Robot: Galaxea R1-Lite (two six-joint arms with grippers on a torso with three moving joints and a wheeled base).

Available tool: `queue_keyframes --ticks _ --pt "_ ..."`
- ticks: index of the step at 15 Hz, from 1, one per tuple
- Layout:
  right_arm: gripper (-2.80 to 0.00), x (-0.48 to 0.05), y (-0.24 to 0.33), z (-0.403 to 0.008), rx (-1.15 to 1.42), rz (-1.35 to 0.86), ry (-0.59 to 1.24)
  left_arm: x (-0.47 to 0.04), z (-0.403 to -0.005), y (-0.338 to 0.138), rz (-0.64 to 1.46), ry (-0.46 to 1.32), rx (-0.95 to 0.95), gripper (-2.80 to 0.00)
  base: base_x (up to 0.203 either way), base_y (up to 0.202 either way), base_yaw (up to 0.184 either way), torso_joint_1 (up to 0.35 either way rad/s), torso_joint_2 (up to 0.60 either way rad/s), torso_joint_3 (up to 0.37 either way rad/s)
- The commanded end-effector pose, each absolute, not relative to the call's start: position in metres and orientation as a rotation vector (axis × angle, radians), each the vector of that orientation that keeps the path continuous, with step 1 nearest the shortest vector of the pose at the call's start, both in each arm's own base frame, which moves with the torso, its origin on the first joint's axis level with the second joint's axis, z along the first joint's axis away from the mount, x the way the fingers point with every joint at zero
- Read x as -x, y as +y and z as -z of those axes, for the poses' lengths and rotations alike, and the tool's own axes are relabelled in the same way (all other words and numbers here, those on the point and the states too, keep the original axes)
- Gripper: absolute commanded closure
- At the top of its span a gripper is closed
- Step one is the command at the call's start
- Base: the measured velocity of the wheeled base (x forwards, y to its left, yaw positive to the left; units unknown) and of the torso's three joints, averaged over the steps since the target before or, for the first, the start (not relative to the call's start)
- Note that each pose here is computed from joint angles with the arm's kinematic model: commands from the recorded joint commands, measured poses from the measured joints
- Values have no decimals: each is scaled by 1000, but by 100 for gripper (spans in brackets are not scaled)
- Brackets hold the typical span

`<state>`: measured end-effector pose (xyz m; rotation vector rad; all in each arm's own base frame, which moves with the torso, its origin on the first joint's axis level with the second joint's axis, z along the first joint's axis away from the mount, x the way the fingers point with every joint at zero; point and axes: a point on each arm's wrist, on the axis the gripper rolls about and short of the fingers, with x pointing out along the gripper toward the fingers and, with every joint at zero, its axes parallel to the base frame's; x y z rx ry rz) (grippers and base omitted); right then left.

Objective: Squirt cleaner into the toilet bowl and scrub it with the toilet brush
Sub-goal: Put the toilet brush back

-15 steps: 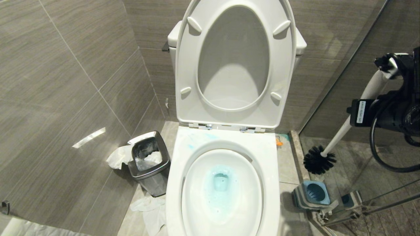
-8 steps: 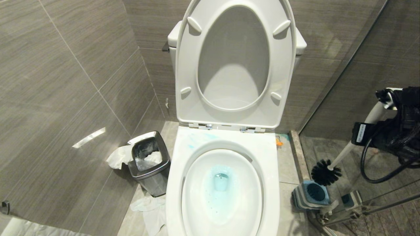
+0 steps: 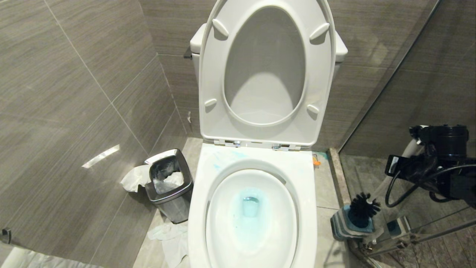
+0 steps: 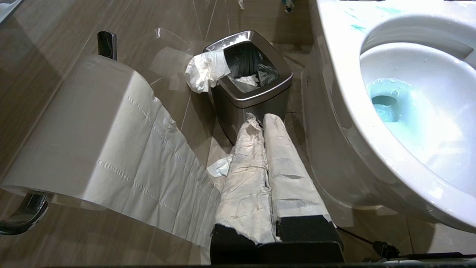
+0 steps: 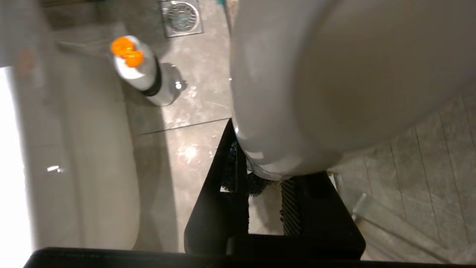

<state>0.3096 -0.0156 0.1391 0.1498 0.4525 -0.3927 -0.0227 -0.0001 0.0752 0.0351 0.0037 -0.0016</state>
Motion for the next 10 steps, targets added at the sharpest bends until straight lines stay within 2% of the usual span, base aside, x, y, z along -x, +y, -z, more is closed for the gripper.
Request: queue_keyframes --ticks 1,10 --pt "0 -329 -25 -106 -147 425 500 23 -75 0 2 3 -35 0 0 0 0 0 0 0" --pt "0 -355 -42 -56 -148 472 520 23 -75 0 2 5 -35 0 0 0 0 0 0 0"
